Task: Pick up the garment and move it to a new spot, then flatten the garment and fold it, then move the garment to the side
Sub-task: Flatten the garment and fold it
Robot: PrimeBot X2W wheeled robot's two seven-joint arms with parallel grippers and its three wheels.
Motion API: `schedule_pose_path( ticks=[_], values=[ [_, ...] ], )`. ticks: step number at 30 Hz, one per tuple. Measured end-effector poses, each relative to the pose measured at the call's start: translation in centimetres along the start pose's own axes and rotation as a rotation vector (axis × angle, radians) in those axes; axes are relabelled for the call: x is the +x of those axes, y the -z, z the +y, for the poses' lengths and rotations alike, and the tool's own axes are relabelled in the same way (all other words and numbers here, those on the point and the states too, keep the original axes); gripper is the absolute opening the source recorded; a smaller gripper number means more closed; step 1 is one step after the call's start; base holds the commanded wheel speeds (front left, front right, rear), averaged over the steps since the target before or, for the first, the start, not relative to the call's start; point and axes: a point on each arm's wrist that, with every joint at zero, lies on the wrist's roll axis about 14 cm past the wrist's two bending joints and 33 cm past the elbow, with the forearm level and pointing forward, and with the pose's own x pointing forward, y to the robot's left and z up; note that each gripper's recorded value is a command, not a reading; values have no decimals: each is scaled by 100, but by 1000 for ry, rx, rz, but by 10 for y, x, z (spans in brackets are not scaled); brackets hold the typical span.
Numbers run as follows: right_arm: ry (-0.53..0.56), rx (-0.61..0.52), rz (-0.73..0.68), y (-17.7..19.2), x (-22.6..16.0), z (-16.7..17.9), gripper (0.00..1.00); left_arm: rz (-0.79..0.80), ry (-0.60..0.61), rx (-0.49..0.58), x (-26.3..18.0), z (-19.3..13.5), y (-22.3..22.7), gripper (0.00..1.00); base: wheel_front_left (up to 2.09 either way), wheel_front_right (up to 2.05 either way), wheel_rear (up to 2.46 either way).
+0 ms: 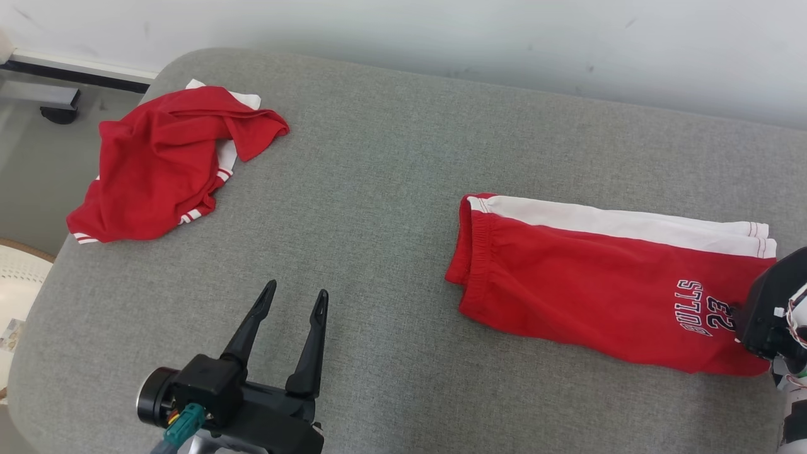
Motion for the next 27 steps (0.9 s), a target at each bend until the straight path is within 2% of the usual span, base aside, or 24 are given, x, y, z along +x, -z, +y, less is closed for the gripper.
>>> schedule_pose_path(
  ticks=[1,2,3,4,5,13,20,24,27],
  values=[
    [-9,2,-2,0,2,2,100,2,-5,2,0,2,0,100,0,0,0],
    [-14,2,-1,0,3,4,86,3,-8,3,-1,3,1,100,0,0,0],
    [-17,3,-4,0,4,5,47,3,-11,4,-1,4,1,100,0,0,0],
    [-22,7,-13,-1,4,6,18,3,-14,5,0,4,1,100,0,0,0],
    [-25,8,-20,-1,4,6,0,3,-13,5,0,4,1,100,0,0,0],
    [-11,29,-67,-4,1,-4,0,0,6,7,2,-1,-2,100,0,0,0],
    [104,50,-162,-18,-27,-54,0,-25,17,-2,-3,-6,-10,100,0,0,0],
    [73,25,-218,-31,-45,-42,0,-34,17,-10,-9,-9,-13,100,0,0,0],
    [20,-33,-271,-43,-62,-17,0,-51,22,-22,-11,-11,-18,100,0,0,0]
  ],
)
